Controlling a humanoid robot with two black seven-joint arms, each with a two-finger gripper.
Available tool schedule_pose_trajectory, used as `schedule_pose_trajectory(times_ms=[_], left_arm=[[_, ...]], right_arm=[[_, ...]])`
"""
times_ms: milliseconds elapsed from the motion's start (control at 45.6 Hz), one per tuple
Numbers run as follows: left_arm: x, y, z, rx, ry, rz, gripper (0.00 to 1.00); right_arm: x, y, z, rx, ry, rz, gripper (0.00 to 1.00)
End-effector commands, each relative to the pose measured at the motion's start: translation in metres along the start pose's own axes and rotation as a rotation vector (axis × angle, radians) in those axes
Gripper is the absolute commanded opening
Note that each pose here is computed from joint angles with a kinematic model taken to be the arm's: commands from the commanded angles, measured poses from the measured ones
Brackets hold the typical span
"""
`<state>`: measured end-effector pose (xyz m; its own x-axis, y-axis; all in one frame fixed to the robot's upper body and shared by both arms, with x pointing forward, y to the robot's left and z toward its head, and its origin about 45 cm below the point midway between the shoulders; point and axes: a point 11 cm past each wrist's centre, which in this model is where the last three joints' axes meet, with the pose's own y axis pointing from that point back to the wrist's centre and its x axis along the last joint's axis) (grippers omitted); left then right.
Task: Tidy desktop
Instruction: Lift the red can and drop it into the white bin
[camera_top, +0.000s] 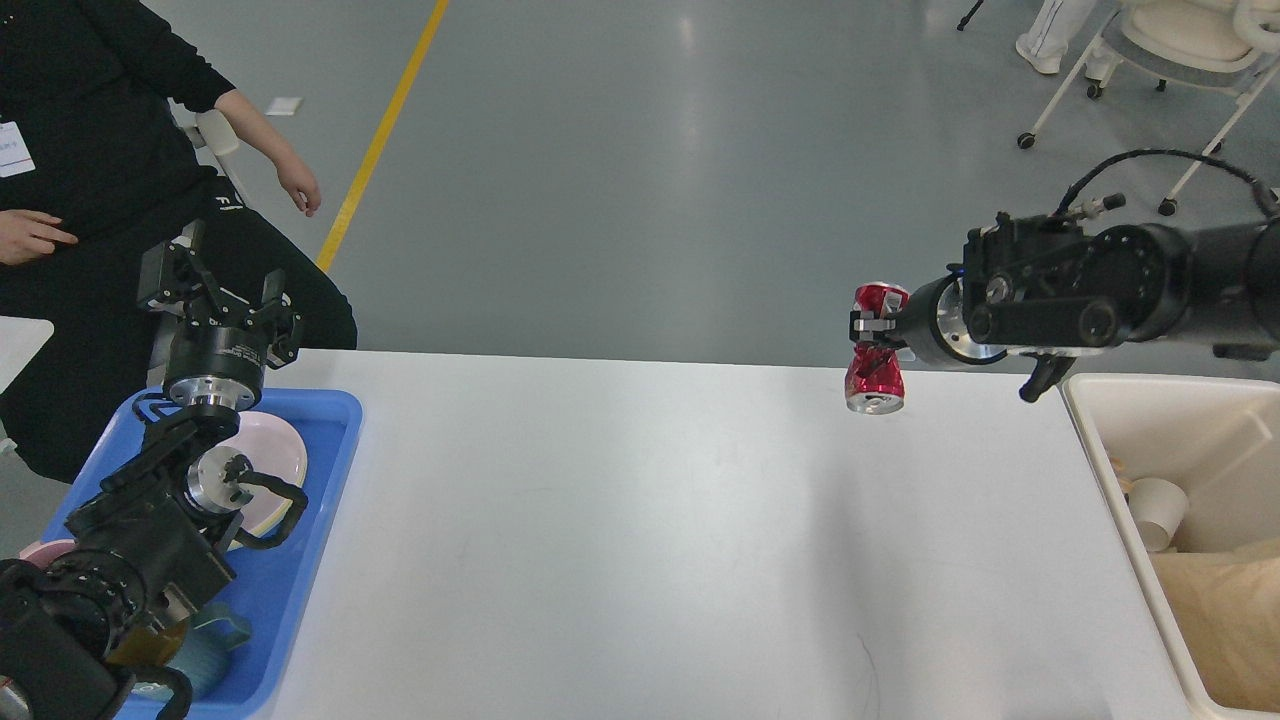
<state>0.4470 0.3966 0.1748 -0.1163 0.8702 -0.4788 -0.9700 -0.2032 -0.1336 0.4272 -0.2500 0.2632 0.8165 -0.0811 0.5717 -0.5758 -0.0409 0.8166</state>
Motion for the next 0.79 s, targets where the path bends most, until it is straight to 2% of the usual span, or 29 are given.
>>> schedule_pose_trajectory(times_ms=[0, 132, 285, 460, 614, 767], left_arm=[[0.000, 0.000, 0.000, -0.001, 0.001, 0.000, 0.96], [0.000, 0.000, 0.000, 0.000, 0.000, 0.001, 0.96], [0.000, 0.000, 0.000, -0.001, 0.001, 0.000, 0.96], [0.000, 0.000, 0.000, -0.001, 0.001, 0.000, 0.96], [0.000, 0.000, 0.000, -0.001, 0.001, 0.000, 0.96], [0.000, 0.000, 0.000, 0.000, 0.000, 0.001, 0.96]], right_arm=[[0.027, 0.036, -0.002, 0.081, -0.076, -0.008, 0.13], [0.044, 0.061, 0.001, 0.146, -0.129, -0.035, 0.13], [0.047, 0.058, 0.029, 0.116, -0.190, -0.020, 0.13], [0.035, 0.024, 0.101, -0.015, -0.316, 0.001, 0.13], [0.028, 0.014, 0.177, -0.149, -0.445, 0.086, 0.13], [-0.006, 0.002, 0.253, -0.335, -0.512, 0.177, 0.15]])
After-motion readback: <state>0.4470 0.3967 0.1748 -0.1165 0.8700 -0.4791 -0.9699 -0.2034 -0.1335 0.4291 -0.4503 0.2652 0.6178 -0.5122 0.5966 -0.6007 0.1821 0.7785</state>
